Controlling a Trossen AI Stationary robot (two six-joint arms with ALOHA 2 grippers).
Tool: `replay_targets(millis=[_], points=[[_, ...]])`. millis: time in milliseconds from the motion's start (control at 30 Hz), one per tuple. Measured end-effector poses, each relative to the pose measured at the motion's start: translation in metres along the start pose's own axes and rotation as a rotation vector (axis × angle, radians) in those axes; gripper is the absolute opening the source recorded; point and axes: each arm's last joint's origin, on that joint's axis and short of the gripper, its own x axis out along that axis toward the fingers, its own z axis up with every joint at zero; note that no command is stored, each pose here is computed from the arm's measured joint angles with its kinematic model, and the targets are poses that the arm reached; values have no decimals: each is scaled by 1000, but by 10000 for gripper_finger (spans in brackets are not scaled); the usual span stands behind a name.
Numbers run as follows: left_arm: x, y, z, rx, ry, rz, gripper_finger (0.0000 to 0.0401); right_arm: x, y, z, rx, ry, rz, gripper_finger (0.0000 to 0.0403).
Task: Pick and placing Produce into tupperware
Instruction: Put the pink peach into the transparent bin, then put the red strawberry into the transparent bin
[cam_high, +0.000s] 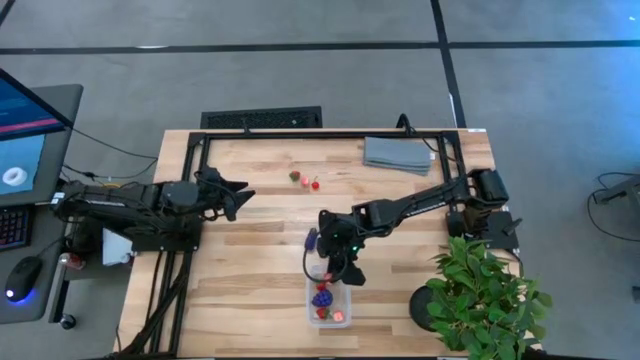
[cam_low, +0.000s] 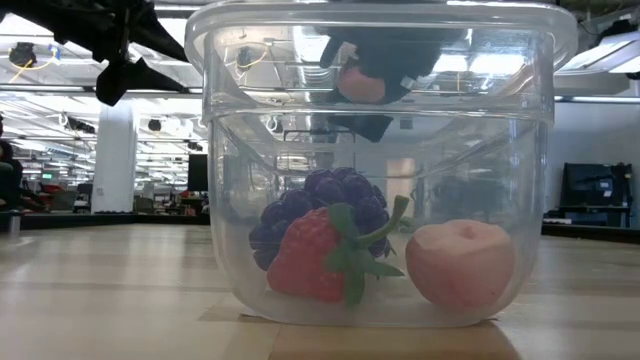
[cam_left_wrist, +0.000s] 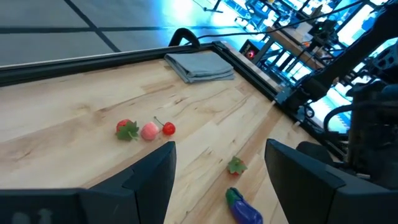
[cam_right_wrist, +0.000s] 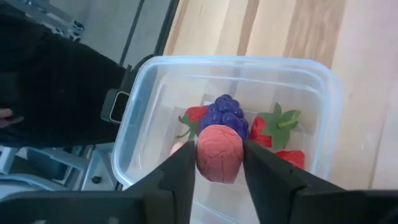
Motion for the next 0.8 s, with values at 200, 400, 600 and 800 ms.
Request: replay_targets(millis=[200, 400, 600, 800], points=[[0, 1, 0, 2, 3, 7, 235, 0, -1, 0, 6, -3, -20, 217], [0, 1, 0, 2, 3, 7, 235, 0, -1, 1, 4, -7, -19, 247], [0, 3, -3, 23, 25, 28, 235, -17, -9, 13, -3, -63, -43, 249], [4, 8, -12, 129, 108, 104, 235, -49, -29, 27, 27, -71, -196, 249]])
